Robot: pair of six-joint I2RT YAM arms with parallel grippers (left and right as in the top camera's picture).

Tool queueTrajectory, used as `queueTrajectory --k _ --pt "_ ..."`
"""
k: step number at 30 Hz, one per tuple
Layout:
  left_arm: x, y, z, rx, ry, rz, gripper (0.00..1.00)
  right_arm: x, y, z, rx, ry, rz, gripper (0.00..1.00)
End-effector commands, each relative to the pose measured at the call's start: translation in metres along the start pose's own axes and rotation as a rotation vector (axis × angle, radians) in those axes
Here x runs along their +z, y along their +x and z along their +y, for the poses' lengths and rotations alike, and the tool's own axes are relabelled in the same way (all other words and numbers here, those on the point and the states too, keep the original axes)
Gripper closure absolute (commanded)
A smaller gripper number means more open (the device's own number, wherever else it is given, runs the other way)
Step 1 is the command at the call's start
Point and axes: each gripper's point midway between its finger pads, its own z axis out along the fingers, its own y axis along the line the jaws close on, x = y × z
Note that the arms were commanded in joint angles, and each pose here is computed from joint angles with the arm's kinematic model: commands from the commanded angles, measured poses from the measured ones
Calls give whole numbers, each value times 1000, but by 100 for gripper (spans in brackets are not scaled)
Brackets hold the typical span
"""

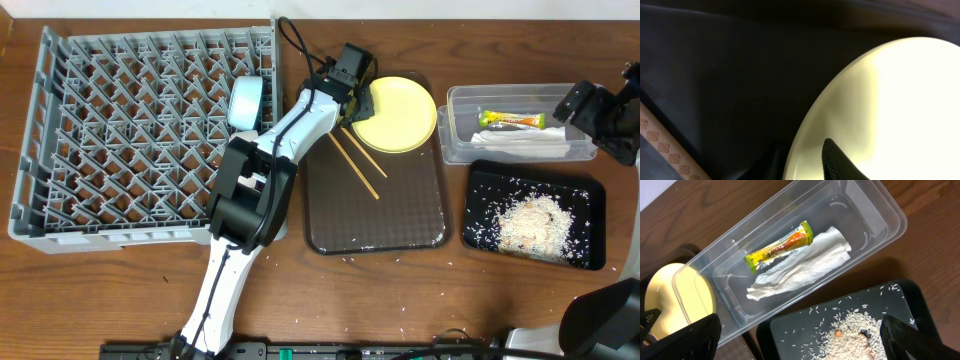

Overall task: Sort waste into correct bins and load items into the dishwasher
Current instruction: 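Move the left gripper to the yellow plate and grasp its rim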

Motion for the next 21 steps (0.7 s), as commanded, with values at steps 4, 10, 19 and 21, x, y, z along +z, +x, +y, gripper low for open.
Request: queueTrajectory --k 4,10,19,21 --pt "20 6 33 -50 -47 50 92 2 1 -2 9 3 6 1" --pt "19 5 34 -69 -6 74 92 2 1 -2 9 3 6 1" --pt "-17 -18 -2 -108 332 150 93 2 1 -2 9 3 6 1" --pt "-30 -25 -8 -110 400 158 93 2 1 -2 9 3 6 1"
